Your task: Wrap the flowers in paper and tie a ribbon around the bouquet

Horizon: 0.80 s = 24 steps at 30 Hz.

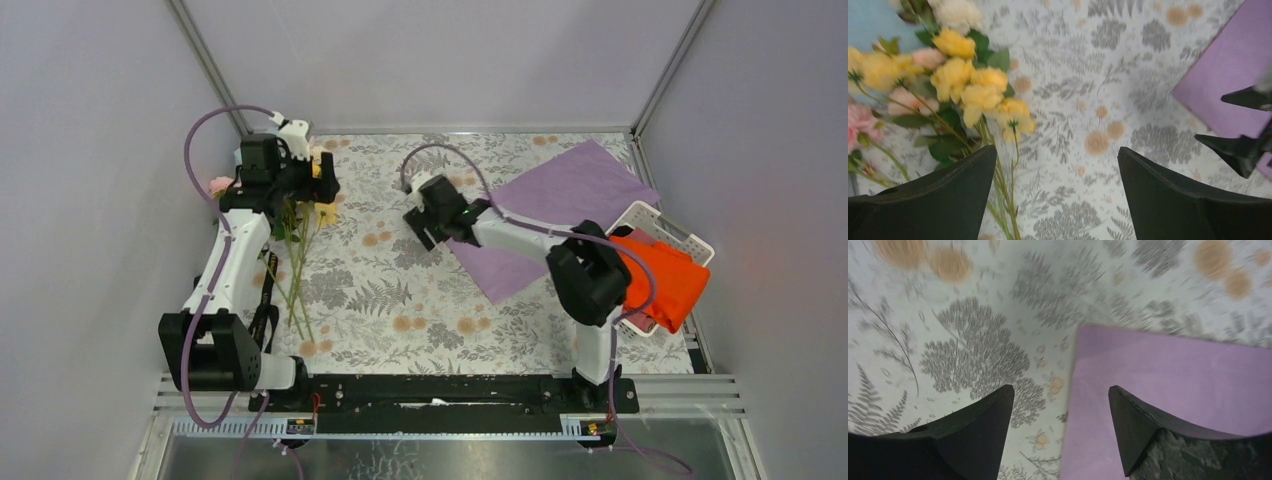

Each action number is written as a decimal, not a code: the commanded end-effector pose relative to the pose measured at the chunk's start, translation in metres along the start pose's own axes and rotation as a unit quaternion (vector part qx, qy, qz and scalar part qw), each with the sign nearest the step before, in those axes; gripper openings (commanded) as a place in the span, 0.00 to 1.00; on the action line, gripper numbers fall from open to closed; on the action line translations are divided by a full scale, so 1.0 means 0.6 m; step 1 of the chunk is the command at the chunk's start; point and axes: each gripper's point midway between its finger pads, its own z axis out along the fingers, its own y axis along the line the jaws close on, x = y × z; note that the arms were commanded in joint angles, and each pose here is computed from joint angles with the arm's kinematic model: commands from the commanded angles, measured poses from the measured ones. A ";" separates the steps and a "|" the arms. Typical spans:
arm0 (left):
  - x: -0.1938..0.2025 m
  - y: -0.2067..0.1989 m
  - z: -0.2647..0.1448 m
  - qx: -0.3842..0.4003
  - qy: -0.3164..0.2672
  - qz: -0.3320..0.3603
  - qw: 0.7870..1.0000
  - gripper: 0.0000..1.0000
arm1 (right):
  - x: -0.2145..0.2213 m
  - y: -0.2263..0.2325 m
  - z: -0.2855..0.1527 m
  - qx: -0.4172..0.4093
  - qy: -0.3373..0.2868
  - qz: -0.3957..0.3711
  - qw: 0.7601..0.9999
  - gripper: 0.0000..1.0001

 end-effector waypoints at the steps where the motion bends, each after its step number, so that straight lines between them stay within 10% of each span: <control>1: 0.071 -0.018 -0.033 0.020 0.063 0.011 0.998 0.99 | 0.032 0.026 0.011 0.043 0.067 -0.072 0.994 0.78; 24: 0.115 -0.022 -0.024 0.027 0.093 -0.001 0.995 0.99 | 0.040 -0.042 0.103 0.218 0.089 -0.167 0.957 0.45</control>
